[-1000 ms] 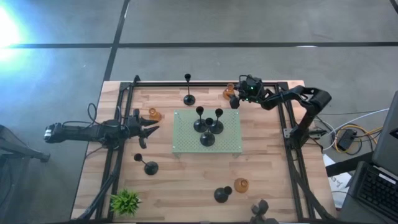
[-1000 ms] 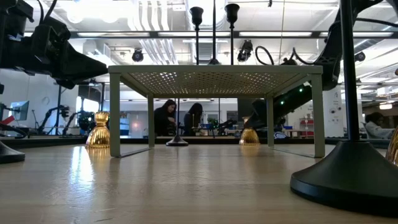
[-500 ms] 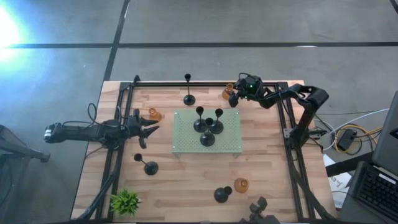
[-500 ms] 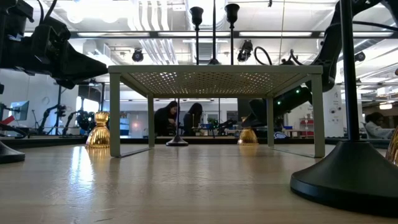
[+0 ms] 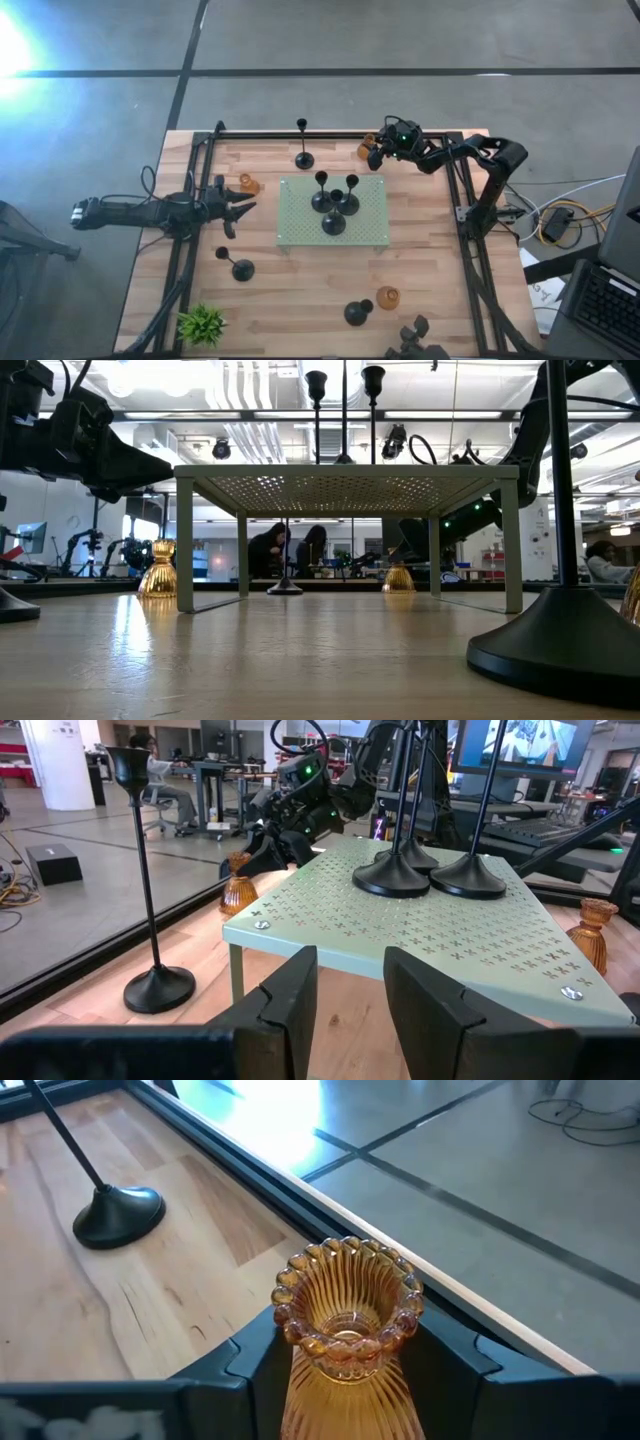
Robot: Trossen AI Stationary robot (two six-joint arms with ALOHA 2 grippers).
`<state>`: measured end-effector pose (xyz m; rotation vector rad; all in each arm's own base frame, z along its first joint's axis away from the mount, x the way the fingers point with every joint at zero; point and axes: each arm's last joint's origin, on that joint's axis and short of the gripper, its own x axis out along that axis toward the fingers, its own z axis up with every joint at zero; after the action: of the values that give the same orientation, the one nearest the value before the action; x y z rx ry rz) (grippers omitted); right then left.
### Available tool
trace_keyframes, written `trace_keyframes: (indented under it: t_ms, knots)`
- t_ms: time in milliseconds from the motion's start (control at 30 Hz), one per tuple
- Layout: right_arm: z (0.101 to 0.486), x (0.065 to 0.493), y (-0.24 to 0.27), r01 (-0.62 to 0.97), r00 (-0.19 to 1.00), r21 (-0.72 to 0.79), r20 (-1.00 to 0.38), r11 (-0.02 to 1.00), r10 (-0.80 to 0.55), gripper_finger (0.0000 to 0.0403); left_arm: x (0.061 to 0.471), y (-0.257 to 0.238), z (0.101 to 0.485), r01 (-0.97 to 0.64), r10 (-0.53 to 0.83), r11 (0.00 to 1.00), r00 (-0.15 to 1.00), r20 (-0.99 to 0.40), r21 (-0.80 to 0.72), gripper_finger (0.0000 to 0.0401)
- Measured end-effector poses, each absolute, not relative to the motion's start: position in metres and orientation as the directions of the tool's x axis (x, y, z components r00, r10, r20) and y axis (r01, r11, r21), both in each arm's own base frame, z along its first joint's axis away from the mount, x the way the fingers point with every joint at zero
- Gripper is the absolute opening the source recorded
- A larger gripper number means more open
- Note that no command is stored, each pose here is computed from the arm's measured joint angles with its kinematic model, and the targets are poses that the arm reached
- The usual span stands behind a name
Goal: Pick & Place candle stick holders
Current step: Put the yellow glass on the shelf
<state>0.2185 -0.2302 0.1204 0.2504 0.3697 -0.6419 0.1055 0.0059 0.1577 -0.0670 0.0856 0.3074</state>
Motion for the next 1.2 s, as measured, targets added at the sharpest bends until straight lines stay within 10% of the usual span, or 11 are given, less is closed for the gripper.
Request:
trace_keyframes:
  t_ms: [1200]
  knots:
    - [0.158, 0.209, -0.218, 0.563, 0.771, 0.090, -0.416, 0.821, -0.483, 0.0125, 0.105, 0.006, 0.158, -0.304, 0.299, 0.951, 0.950, -0.094, -0.053, 0.0122]
